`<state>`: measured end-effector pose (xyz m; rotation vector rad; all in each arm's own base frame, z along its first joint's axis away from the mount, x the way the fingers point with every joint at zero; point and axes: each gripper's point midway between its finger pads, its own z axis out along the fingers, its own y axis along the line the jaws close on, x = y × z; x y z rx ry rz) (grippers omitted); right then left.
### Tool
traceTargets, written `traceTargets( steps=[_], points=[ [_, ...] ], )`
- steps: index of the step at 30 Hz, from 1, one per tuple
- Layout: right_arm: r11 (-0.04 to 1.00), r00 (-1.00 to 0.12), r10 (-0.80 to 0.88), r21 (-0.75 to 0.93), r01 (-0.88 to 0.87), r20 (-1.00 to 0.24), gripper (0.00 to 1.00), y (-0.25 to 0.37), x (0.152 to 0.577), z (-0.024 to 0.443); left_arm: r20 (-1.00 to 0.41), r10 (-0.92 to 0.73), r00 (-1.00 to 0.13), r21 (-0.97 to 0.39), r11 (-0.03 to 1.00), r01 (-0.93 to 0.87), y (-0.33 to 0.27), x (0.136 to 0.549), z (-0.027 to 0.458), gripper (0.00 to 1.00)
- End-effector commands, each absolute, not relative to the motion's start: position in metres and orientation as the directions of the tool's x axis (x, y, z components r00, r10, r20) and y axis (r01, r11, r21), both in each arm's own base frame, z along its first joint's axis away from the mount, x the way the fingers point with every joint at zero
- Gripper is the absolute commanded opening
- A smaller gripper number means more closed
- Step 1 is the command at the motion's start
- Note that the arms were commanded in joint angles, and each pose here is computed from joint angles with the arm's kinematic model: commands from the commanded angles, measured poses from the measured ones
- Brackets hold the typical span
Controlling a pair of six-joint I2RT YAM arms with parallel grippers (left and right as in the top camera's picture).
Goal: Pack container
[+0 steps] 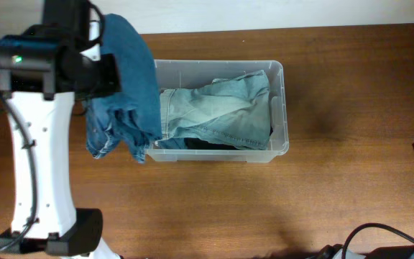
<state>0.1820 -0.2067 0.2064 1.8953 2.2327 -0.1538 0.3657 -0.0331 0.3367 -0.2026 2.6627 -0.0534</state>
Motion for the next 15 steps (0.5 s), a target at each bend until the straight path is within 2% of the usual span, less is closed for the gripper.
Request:
traceTargets(
  steps=[1, 8, 15],
  points=[
    [0.156, -0.141, 0.964, 0.052, 0.986, -0.225, 0.98, -0.207, 0.180, 0.206, -0.596, -0.196, -0.779, -0.053, 0.977, -0.205, 0.005, 0.335, 0.389, 0.01],
    [0.156, -0.141, 0.964, 0.052, 0.986, -0.225, 0.98, -0.207, 0.180, 0.206, -0.658, -0.295, -0.693, -0.069, 0.940, -0.334, 0.050, 0.307, 0.414, 0.01],
    [0.156, -0.141, 0.964, 0.051, 0.986, -0.225, 0.98, -0.207, 0.180, 0.206, -0.601, -0.240, -0.762, -0.089, 0.968, -0.235, 0.035, 0.313, 0.395, 0.01]
  ],
)
